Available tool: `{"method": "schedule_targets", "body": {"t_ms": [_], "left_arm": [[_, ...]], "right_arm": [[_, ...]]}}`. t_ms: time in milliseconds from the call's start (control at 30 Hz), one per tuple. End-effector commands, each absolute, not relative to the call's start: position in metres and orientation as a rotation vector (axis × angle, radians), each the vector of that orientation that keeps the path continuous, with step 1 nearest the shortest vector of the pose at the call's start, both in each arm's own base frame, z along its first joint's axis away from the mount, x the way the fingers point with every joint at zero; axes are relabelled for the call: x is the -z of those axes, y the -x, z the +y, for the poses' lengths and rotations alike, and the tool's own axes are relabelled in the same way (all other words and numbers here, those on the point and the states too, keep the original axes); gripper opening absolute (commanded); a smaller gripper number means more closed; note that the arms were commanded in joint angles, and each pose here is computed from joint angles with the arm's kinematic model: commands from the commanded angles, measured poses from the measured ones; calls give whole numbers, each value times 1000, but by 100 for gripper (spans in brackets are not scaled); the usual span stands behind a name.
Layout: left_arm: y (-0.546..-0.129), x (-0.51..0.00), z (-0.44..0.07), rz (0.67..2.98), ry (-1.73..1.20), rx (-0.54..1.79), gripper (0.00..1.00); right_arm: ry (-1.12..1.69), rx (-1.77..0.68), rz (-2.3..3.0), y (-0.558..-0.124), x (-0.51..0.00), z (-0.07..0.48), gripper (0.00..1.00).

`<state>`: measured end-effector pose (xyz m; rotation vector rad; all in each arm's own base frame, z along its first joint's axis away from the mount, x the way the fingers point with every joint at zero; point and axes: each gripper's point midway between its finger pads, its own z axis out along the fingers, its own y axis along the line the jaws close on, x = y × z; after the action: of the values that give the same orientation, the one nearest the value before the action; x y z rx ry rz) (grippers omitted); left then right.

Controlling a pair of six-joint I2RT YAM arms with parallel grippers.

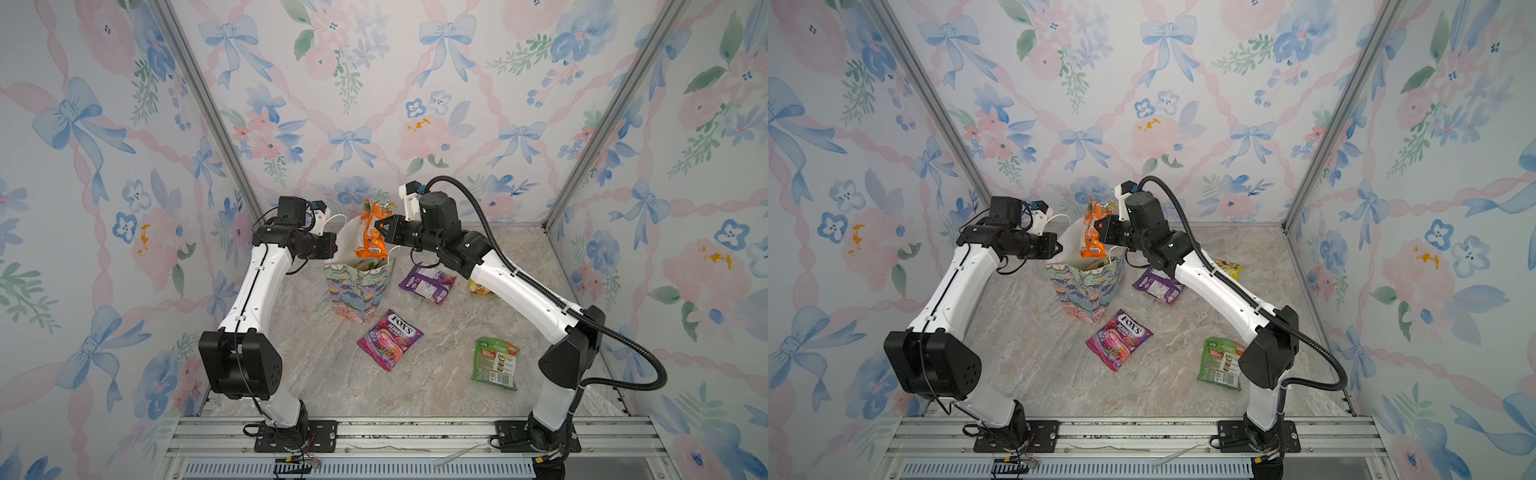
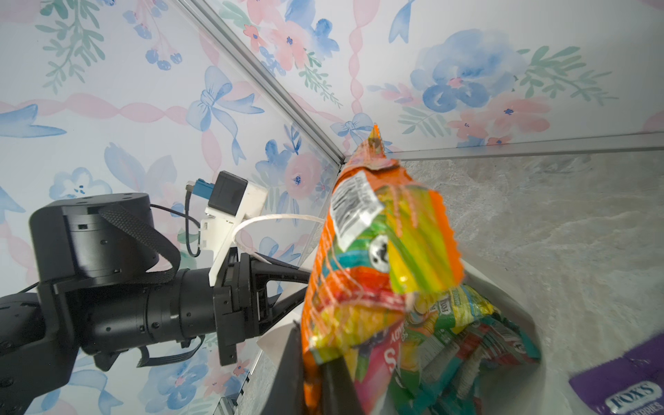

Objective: Place the snacks into the paper bag
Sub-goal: 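Lower the orange packet into the bag and open the right gripper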

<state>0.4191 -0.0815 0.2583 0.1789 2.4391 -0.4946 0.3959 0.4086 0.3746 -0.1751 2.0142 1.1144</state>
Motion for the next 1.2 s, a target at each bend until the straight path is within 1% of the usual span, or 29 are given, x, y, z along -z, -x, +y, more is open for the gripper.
{"method": "schedule_targets", "body": {"t_ms": [0,233,433,800,1000,1167], "left_arm": [[-409,-258,-78,2455,-179,494,0],[-409,-257,-78,2457,-181,489,0],[-410,-256,-78,2458,-181,490,0],[-410,-256,-77,2458,-180,487,0],[-409,-258,-77,2454,-179,487,0],[-409,-259,-77,2450,-181,486,0]], "right_arm": [[200,-1184,1948,-398,-398,424,0],[215,-1202,1962,-400,-393,435,0],[225,-1169,1951,-390,-395,427,0],[211,-1170,1974,-372,-385,414,0],[215,-1174,1990,-368,-376,419,0],[222,-1220,2010,-368,-368,435,0]]}}
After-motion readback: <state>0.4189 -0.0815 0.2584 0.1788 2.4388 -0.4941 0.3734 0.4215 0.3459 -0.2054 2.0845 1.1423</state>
